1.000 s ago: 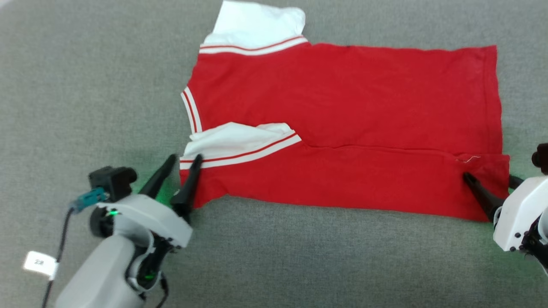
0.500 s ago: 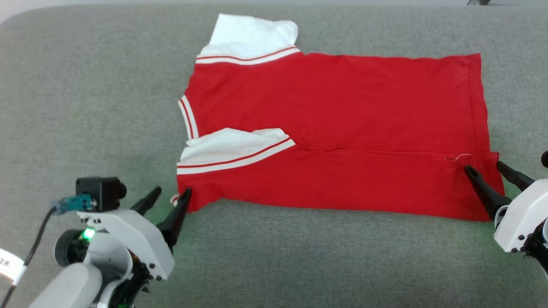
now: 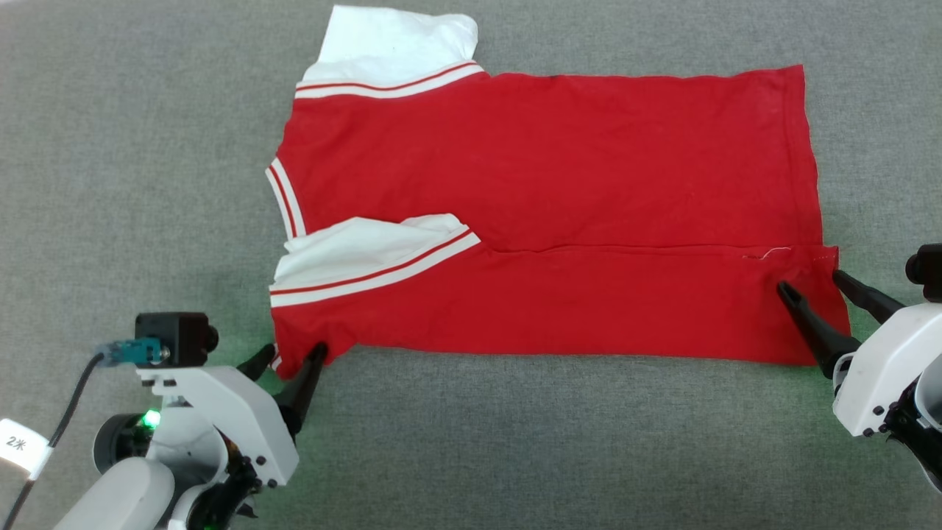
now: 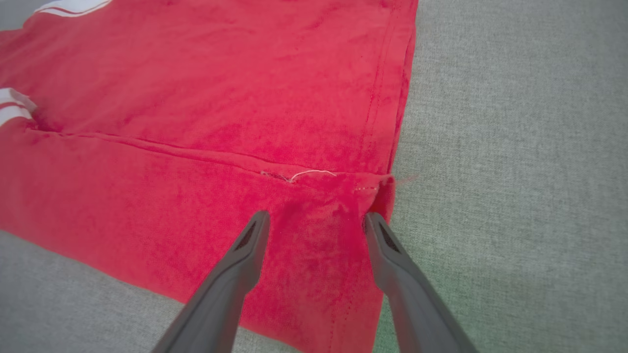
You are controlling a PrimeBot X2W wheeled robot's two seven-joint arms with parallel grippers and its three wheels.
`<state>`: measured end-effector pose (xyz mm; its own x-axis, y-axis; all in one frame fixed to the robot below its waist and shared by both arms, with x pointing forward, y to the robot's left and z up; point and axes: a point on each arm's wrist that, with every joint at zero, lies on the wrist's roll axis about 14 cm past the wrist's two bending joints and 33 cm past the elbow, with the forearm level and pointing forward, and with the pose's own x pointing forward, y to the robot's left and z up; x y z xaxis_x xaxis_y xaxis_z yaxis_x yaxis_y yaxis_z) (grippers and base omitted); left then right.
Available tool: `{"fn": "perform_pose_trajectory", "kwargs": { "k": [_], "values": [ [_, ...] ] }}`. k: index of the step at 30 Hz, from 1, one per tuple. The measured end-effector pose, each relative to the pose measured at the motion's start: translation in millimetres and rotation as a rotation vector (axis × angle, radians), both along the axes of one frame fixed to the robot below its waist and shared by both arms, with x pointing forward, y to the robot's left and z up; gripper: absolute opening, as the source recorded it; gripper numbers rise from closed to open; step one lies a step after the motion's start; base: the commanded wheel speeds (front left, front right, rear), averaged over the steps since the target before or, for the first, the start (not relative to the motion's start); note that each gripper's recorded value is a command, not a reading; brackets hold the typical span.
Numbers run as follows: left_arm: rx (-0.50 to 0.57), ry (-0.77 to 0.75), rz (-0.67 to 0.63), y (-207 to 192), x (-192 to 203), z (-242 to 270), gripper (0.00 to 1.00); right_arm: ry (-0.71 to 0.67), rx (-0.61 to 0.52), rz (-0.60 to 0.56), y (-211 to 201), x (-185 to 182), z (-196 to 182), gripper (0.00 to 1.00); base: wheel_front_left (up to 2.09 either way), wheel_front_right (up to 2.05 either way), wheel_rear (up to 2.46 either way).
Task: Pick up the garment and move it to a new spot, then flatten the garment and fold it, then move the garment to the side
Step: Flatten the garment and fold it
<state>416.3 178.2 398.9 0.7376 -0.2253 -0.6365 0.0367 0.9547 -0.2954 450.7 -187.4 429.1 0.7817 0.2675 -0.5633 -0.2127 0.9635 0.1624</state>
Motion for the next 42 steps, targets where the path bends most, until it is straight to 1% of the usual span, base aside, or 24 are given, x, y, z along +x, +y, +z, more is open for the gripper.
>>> {"fn": "perform_pose_trajectory", "kwargs": {
  "k": [4, 5, 6, 7, 8, 14, 16, 18, 21, 26, 31, 38, 39, 40, 42],
  "values": [
    [-0.018, 0.014, 0.002, -1.3, 0.9, -4.1, 1.00, -0.002, -0.008, 0.004, -0.4, 0.3, 1.8, 1.00, 0.00, 0.00, 0.00],
    [-0.027, 0.018, 0.003, -2.8, 0.7, -5.1, 0.95, -0.003, -0.008, 0.004, -0.5, 0.5, 2.3, 1.00, 0.00, 0.00, 0.00],
    [-0.032, 0.021, -0.002, -4.0, 0.6, -5.7, 0.44, -0.004, -0.009, 0.004, -0.6, 0.6, 2.6, 1.00, 0.00, 0.00, 0.00],
    [-0.040, 0.025, -0.001, -4.7, 0.8, -6.1, 0.03, -0.003, -0.010, 0.004, -1.0, 0.6, 2.6, 1.00, 0.00, 0.00, 0.00],
    [-0.048, 0.026, 0.002, -5.2, 0.9, -6.2, 0.00, -0.004, -0.011, 0.003, -1.2, 0.7, 3.1, 1.00, 0.00, 0.00, 0.00],
    [-0.069, 0.018, -0.001, -10.1, -1.1, -3.7, 0.00, -0.014, -0.036, 0.005, -6.5, 0.0, 11.7, 1.00, 0.00, 0.00, 0.00],
    [-0.075, 0.008, 0.001, -11.9, -2.1, -1.5, 0.00, -0.004, -0.064, 0.014, -10.6, -2.3, 14.4, 1.00, 0.00, 0.00, 0.00],
    [-0.079, 0.006, 0.000, -13.6, -4.3, -0.1, 0.00, 0.041, -0.100, 0.030, -14.7, -9.5, 11.7, 1.00, 0.00, 0.00, 0.00],
    [-0.084, -0.002, -0.002, -15.5, -6.1, 2.9, 0.00, 0.150, -0.161, 0.061, -22.2, -27.0, 2.1, 1.00, 0.00, 0.00, 0.00],
    [-0.096, -0.001, -0.003, -19.6, -8.6, 3.2, 0.00, 0.277, -0.251, 0.100, -33.2, -41.1, -3.0, 1.00, 0.00, 0.00, 0.00],
    [-0.105, 0.000, 0.002, -21.3, -8.3, 1.9, 0.00, 0.330, -0.264, 0.135, -25.6, -40.1, -7.3, 1.00, 0.00, 0.00, 0.00],
    [-0.107, -0.001, 0.006, -19.6, -1.8, -2.0, 0.00, 0.434, -0.277, 0.177, -18.6, -38.7, -34.2, 1.00, 0.00, 0.00, 0.00],
    [-0.107, 0.000, 0.007, -19.2, -1.3, -2.8, 0.00, 0.441, -0.281, 0.183, -18.1, -37.6, -36.7, 0.81, 0.00, 0.00, 0.00],
    [-0.107, 0.000, 0.011, -18.3, -0.6, -3.5, 0.00, 0.440, -0.284, 0.187, -17.6, -34.8, -37.6, 0.45, 0.00, 0.00, 0.00],
    [-0.109, 0.002, 0.013, -17.5, -0.3, -5.2, 0.00, 0.442, -0.283, 0.200, -14.7, -31.6, -40.4, 0.00, 0.00, 0.00, 0.00]
  ]
}}
